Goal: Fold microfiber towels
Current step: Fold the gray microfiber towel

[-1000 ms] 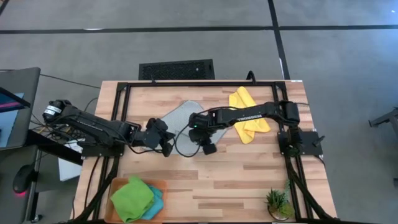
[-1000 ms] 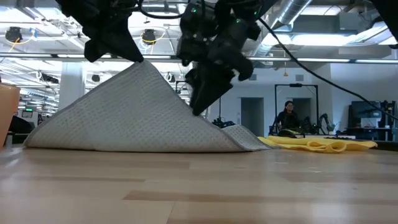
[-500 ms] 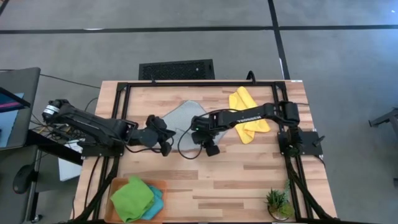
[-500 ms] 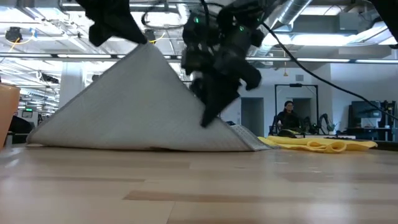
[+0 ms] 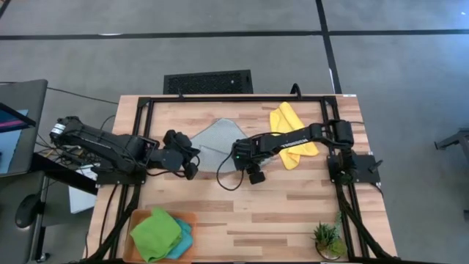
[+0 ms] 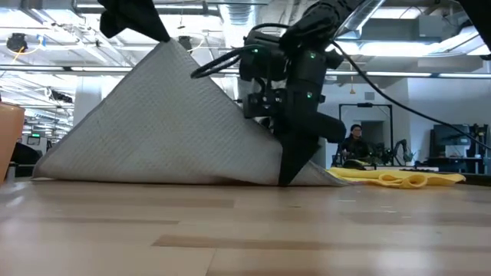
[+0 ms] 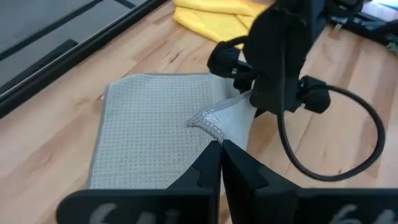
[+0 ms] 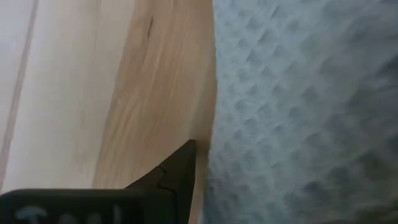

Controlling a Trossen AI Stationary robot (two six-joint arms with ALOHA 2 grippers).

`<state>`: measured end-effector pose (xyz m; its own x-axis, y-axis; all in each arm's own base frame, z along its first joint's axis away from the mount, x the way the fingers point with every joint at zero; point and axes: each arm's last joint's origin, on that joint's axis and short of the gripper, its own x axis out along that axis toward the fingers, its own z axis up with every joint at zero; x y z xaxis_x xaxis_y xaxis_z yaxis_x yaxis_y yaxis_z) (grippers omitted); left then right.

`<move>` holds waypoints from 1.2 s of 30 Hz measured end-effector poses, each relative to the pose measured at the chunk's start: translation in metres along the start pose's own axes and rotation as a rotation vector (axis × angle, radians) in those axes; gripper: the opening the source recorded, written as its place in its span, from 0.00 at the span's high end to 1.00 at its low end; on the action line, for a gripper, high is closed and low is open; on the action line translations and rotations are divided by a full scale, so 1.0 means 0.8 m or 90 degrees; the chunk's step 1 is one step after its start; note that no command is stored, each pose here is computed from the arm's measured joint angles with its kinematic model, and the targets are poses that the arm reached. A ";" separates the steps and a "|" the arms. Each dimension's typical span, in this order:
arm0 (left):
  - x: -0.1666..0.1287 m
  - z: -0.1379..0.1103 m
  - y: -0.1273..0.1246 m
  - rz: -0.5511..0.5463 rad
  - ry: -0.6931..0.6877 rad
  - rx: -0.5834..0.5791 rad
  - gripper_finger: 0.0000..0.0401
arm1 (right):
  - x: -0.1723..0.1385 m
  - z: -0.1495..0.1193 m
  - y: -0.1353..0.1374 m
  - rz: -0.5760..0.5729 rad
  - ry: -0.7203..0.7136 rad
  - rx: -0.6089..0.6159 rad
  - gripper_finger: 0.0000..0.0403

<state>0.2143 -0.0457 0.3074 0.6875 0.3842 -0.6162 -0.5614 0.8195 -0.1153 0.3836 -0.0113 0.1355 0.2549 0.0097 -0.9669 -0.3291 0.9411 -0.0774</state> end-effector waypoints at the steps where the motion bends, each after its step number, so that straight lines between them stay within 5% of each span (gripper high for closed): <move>1: -0.001 0.001 0.000 0.002 0.000 -0.004 1.00 | 0.000 -0.001 0.000 -0.005 0.005 0.004 0.62; 14: -0.004 -0.010 0.014 0.088 0.032 -0.018 1.00 | -0.010 -0.014 0.008 -0.028 0.080 0.001 0.62; 32: -0.013 -0.012 0.026 0.120 0.036 -0.025 1.00 | -0.016 -0.031 0.022 -0.036 0.191 0.024 0.62; 36: -0.013 -0.012 0.026 0.119 0.036 -0.028 1.00 | -0.019 -0.029 0.028 -0.083 0.200 0.006 0.65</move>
<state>0.1911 -0.0369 0.3038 0.5435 0.5025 -0.6724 -0.6971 0.7164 -0.0282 0.3515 0.0016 0.1428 0.0005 -0.2142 -0.9768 -0.3040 0.9305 -0.2042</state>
